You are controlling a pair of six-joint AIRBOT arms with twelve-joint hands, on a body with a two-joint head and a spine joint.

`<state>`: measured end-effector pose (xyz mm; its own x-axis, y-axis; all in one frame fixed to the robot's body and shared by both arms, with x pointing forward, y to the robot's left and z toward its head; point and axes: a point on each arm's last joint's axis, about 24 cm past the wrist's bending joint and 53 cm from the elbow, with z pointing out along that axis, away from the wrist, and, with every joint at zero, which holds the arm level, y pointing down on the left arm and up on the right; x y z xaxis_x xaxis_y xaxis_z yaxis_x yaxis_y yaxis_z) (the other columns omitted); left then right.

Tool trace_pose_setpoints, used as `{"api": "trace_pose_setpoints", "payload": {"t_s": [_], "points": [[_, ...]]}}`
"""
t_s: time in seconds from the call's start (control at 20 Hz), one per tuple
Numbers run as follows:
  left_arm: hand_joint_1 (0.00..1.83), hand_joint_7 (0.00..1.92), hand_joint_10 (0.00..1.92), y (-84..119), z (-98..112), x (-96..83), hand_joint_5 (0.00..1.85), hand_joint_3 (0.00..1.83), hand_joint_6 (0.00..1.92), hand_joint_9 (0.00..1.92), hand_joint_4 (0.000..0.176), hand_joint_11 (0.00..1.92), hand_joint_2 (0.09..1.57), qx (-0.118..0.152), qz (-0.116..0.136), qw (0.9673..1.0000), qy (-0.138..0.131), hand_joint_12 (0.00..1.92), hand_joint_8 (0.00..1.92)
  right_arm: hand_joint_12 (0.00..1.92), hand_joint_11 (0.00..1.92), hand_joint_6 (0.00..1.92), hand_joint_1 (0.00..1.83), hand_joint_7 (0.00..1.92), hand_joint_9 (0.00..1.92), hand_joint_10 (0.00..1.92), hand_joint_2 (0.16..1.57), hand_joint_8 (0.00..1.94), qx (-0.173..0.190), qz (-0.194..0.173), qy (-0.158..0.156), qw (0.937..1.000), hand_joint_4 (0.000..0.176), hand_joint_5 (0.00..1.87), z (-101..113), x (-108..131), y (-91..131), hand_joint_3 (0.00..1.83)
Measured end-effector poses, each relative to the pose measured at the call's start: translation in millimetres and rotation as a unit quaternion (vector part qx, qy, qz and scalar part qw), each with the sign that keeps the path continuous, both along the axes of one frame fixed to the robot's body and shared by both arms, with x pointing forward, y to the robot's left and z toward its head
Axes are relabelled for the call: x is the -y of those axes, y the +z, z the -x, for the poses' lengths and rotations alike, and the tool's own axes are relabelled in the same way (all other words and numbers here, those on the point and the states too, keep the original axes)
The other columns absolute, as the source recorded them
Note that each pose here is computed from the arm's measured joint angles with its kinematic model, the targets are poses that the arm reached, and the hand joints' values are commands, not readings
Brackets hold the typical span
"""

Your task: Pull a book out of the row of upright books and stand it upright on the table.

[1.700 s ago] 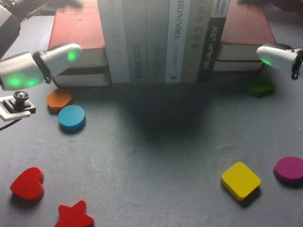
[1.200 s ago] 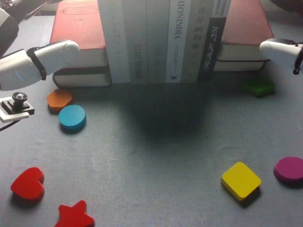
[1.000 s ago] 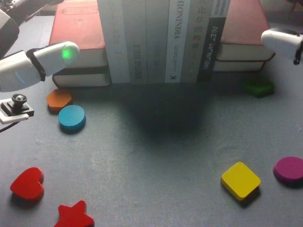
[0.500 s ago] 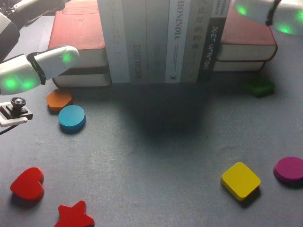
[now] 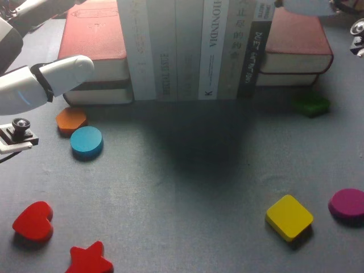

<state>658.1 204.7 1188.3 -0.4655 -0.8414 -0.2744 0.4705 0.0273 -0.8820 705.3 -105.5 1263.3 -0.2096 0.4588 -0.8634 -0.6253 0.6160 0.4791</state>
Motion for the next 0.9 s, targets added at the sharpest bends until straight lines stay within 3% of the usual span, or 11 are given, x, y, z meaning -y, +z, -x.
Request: {"api": "trace_pose_setpoints", "payload": {"t_s": [0.15, 0.25, 0.3, 0.55, 0.8, 0.9], "points": [[0.53, 0.12, 0.01, -0.3, -0.2, 0.1, 0.28, 0.0, 0.0, 0.11, 0.003, 0.0, 1.22, 0.0, 0.0, 1.0, 0.0, 0.55, 0.0, 0.0, 0.0, 0.19, 0.01, 0.0, 0.0, 0.0, 1.38, 0.0, -0.012, 0.014, -0.001, 0.9998, 0.0, 0.49, -7.8, -9.0, -9.2, 0.0], [0.5, 0.11, 0.0, -0.3, -0.2, 0.0, 0.26, 0.0, 0.0, 0.1, 0.015, 0.0, 1.23, 0.0, 0.0, 1.0, 0.0, 0.49, 0.0, 0.0, 0.0, 0.26, 0.02, 0.05, 0.0, 0.0, 1.38, 0.02, -0.019, 0.02, 0.001, 0.9996, 0.0, 0.63, -8.8, -14.9, -14.8, 0.0], [0.5, 0.11, 0.0, -0.2, -0.1, 0.0, 0.25, 0.0, 0.0, 0.09, 0.015, 0.0, 1.24, 0.0, 0.0, 1.0, 0.0, 0.42, 0.0, 0.0, 0.0, 0.49, 0.0, 0.11, 0.0, 0.0, 1.38, 0.0, -0.015, 0.019, 0.001, 0.9997, 0.0, 0.65, -9.5, -15.3, -10.7, 0.0], [0.49, 0.09, 0.0, -0.3, -0.5, -2.6, 0.25, 0.0, 0.0, 0.06, 0.015, 0.0, 1.24, 0.0, 0.003, 1.0, 0.004, 0.38, 0.0, 0.0, 0.0, 0.54, 0.04, 0.22, 0.0, 0.0, 1.41, 0.02, -0.009, 0.01, 0.011, 0.9998, 0.0, 0.74, -2.1, -21.8, -5.9, 0.0], [0.45, 0.09, 0.0, -1.4, 0.0, -5.3, 0.24, 0.0, 0.0, 0.06, 0.019, 0.0, 1.25, -0.001, 0.004, 1.0, 0.007, 0.26, 0.0, 0.0, 0.0, 0.5, 0.2, 0.22, 0.0, 0.0, 1.43, 0.0, 0.009, 0.0, 0.037, 0.9993, 0.0, 0.77, 32.5, -16.7, -7.7, 0.0], [0.47, 0.09, 0.0, -1.2, 0.6, -5.5, 0.25, 0.0, 0.0, 0.07, 0.003, 0.0, 1.26, 0.0, 0.005, 1.0, 0.007, 0.14, 0.0, 0.0, 0.0, 0.44, 0.13, 0.21, 0.0, 0.0, 1.42, 0.0, 0.003, -0.017, 0.052, 0.9985, 0.0, 0.79, 46.3, -11.5, -12.0, 0.0]]}}
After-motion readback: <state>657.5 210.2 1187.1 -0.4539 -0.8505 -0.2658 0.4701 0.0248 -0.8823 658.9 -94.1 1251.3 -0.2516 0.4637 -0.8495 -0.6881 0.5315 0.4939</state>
